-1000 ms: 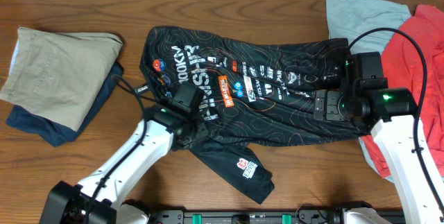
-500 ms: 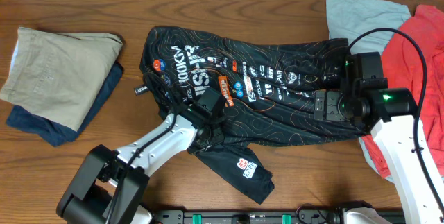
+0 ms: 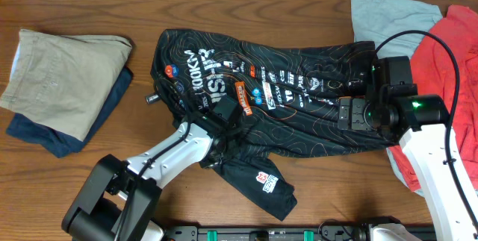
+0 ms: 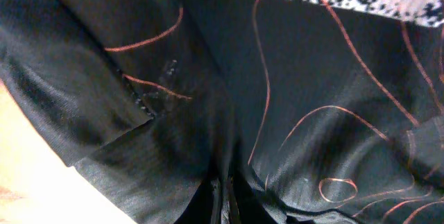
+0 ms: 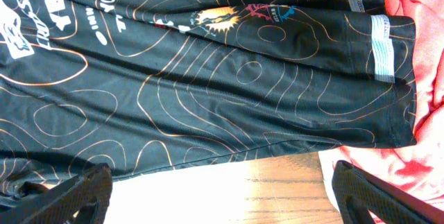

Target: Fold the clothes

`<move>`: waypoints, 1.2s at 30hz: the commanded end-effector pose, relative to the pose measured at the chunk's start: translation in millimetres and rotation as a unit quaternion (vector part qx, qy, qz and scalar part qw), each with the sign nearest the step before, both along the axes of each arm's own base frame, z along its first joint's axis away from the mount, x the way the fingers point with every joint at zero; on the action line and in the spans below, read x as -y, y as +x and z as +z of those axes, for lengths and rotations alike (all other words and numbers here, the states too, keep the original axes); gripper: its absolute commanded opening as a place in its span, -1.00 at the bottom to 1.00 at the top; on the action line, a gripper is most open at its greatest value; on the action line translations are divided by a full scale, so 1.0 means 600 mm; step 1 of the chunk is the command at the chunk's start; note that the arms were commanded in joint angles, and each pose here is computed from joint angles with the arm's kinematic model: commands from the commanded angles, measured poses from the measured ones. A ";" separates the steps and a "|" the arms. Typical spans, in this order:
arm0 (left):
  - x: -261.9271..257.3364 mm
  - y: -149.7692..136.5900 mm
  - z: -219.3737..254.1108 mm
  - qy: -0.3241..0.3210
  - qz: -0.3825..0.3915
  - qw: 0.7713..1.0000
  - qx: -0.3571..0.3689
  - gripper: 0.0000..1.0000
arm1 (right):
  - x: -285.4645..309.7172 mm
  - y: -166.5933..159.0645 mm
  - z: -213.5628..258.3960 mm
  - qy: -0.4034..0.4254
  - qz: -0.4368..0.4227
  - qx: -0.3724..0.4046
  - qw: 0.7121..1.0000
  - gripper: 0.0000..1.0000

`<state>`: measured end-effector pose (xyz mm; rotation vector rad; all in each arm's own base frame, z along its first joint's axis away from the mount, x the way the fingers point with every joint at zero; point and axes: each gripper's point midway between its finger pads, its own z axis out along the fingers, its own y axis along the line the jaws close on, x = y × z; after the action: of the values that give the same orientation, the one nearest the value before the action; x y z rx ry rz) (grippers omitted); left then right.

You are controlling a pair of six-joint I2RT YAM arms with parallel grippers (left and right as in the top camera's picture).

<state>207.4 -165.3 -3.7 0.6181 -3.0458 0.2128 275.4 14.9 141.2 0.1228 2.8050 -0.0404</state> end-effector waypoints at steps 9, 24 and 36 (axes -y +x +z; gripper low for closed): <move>-0.120 -0.046 0.075 0.084 0.005 0.996 -0.006 -0.88 | 0.002 -0.001 0.003 0.004 -0.007 0.001 1.000 0.98; -0.215 -0.085 0.108 0.175 0.018 0.984 -0.014 -0.88 | 0.009 -0.035 -0.020 0.013 -0.075 -0.037 0.996 0.98; -0.314 -0.064 0.114 0.170 0.107 0.979 -0.029 -0.88 | 0.043 -0.058 -0.087 0.024 -0.166 -0.057 0.984 0.99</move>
<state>166.0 3.2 60.4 0.9338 -2.9731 -0.2937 238.2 1.5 93.9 0.4972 2.9104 -0.0534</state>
